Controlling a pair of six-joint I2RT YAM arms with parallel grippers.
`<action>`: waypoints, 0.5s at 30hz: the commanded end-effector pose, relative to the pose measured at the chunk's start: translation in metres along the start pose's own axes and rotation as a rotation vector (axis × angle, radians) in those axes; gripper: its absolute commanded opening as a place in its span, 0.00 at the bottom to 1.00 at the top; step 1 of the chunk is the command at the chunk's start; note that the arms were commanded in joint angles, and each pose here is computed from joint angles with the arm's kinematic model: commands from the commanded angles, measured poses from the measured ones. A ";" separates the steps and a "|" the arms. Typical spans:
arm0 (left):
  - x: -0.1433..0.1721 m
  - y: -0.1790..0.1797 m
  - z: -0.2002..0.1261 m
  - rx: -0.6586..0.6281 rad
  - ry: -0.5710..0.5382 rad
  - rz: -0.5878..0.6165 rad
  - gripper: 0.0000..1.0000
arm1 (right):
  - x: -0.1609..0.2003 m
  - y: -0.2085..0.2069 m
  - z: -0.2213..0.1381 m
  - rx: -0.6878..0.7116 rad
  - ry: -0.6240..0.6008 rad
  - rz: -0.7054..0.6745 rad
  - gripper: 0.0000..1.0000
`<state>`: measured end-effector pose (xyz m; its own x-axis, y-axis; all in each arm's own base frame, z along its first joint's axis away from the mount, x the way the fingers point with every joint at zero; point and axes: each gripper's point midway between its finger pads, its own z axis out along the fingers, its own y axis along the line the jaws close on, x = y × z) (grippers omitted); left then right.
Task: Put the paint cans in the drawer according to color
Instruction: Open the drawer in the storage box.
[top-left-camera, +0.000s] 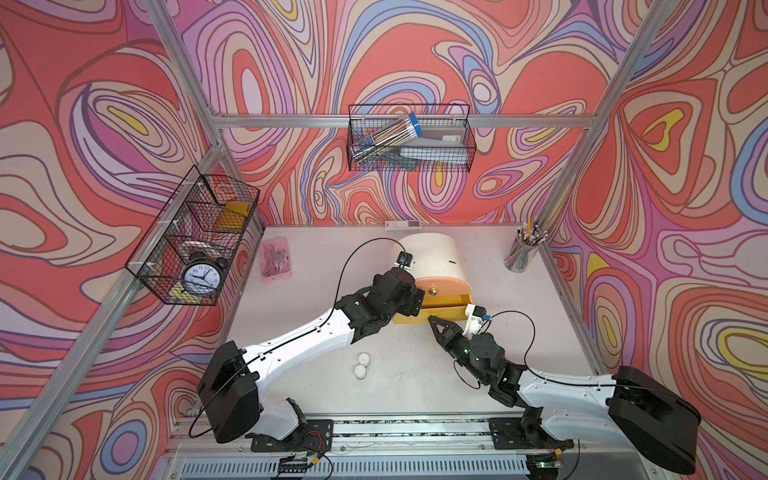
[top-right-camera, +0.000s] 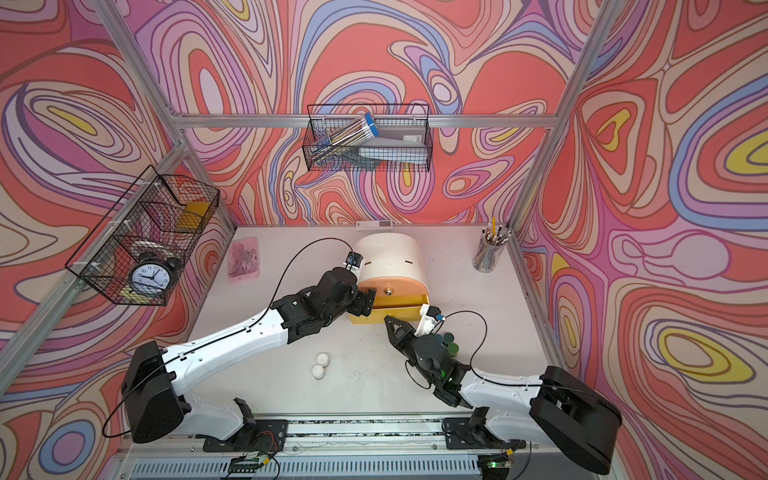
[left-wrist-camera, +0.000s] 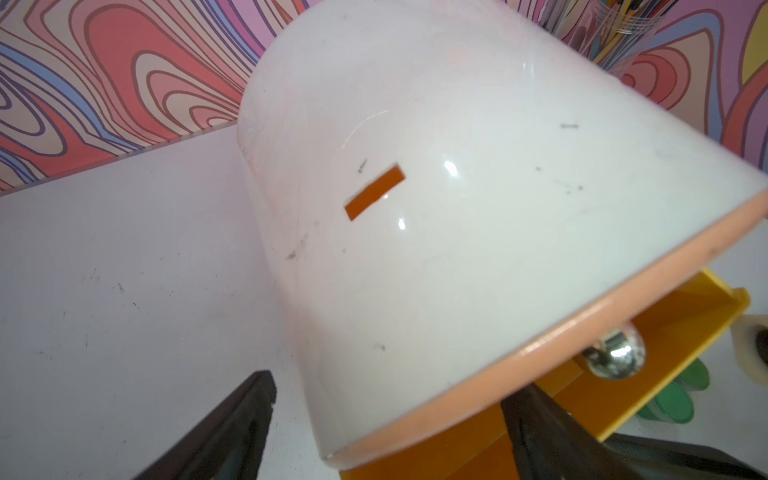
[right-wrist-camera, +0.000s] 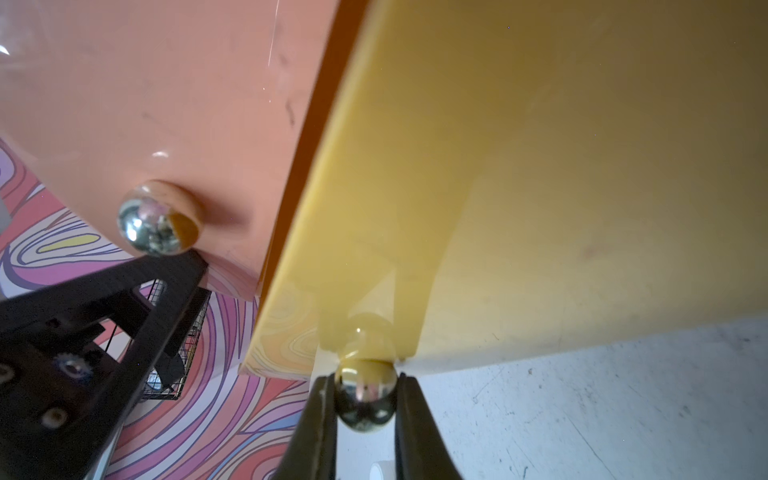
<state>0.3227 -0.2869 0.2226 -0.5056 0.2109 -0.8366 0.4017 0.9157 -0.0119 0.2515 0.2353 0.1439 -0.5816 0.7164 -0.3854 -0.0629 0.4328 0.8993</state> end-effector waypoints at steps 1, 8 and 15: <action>-0.021 0.013 -0.001 -0.063 -0.100 -0.044 0.91 | 0.024 -0.018 -0.007 0.058 0.113 -0.057 0.13; -0.010 0.010 0.013 -0.071 -0.066 -0.044 0.91 | 0.030 -0.025 -0.017 0.085 0.133 -0.041 0.13; -0.008 0.010 0.016 -0.074 -0.061 -0.044 0.91 | 0.040 -0.032 -0.022 0.112 0.139 -0.015 0.13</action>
<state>0.3293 -0.2924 0.2184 -0.4930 0.1938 -0.8482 0.3875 0.9218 -0.0145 0.2350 0.2350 0.1431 -0.5961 0.7119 -0.3712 -0.0411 0.4347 0.8997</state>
